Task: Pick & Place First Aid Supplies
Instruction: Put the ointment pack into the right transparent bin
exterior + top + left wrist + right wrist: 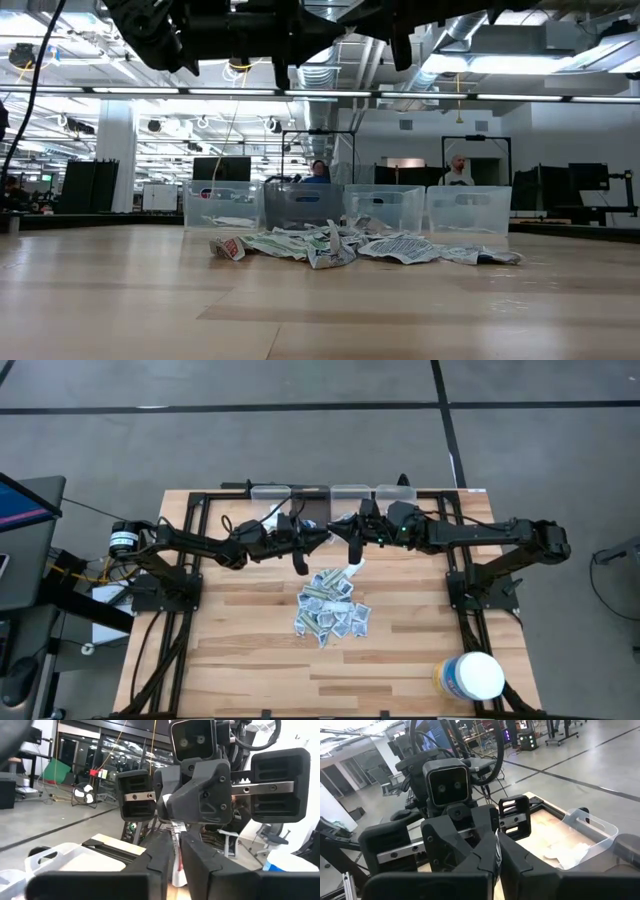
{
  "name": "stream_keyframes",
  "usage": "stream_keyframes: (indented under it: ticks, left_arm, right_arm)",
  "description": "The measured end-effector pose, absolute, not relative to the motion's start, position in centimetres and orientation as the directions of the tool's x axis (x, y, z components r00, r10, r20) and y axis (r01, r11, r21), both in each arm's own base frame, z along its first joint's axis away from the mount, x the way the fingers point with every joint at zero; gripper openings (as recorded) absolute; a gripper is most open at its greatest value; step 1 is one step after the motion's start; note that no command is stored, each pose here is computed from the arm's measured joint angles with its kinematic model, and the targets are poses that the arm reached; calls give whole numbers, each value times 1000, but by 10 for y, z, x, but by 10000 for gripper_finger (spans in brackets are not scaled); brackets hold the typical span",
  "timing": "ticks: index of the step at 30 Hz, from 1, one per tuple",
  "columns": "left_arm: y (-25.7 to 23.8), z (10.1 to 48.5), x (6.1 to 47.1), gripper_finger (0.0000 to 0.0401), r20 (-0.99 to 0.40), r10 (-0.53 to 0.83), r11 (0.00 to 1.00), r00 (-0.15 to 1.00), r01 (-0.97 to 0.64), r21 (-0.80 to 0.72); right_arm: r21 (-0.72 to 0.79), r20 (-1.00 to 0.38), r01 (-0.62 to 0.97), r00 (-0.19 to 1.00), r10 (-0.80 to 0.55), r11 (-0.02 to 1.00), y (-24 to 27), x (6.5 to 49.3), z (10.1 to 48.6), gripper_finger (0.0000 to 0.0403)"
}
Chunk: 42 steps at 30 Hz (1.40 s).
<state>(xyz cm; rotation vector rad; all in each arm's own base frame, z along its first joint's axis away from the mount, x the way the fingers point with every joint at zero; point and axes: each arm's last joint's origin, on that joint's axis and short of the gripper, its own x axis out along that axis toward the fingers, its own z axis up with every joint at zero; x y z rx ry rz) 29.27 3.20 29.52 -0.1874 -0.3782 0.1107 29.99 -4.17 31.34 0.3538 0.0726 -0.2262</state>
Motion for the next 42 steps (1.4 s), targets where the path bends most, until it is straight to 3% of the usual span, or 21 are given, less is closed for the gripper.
stream_keyframes:
  ticks: [8, 14, 18, 25, 35, 42]
  left_arm:
    - [39, 305, 277, 129, 266, 186, 976, 946, -145, -165]
    - [45, 315, 250, 147, 141, 227, 965, 964, -202, -170]
    - [46, 312, 231, 143, 108, 244, 960, 964, -224, -170]
    - [46, 293, 211, 131, 81, 261, 942, 962, -235, -240]
    - [45, 272, 208, 120, 22, 262, 924, 965, -244, -293]
    - [46, 272, 207, 120, 28, 311, 912, 950, -289, -290]
  right_arm:
    - [312, -119, 265, 964, -239, 912, -44, 299, 312, 1]
    - [262, -200, 432, 899, -389, 863, -57, 295, 305, 1]
    - [120, -327, 625, 758, -564, 771, -70, 286, 291, 1]
    - [-92, -454, 859, 413, -789, 503, -86, 264, 270, 1]
    - [-240, -468, 920, 172, -867, 312, -93, 246, 259, 14]
    - [-322, -499, 913, 61, -864, 250, -108, 233, 254, 34]
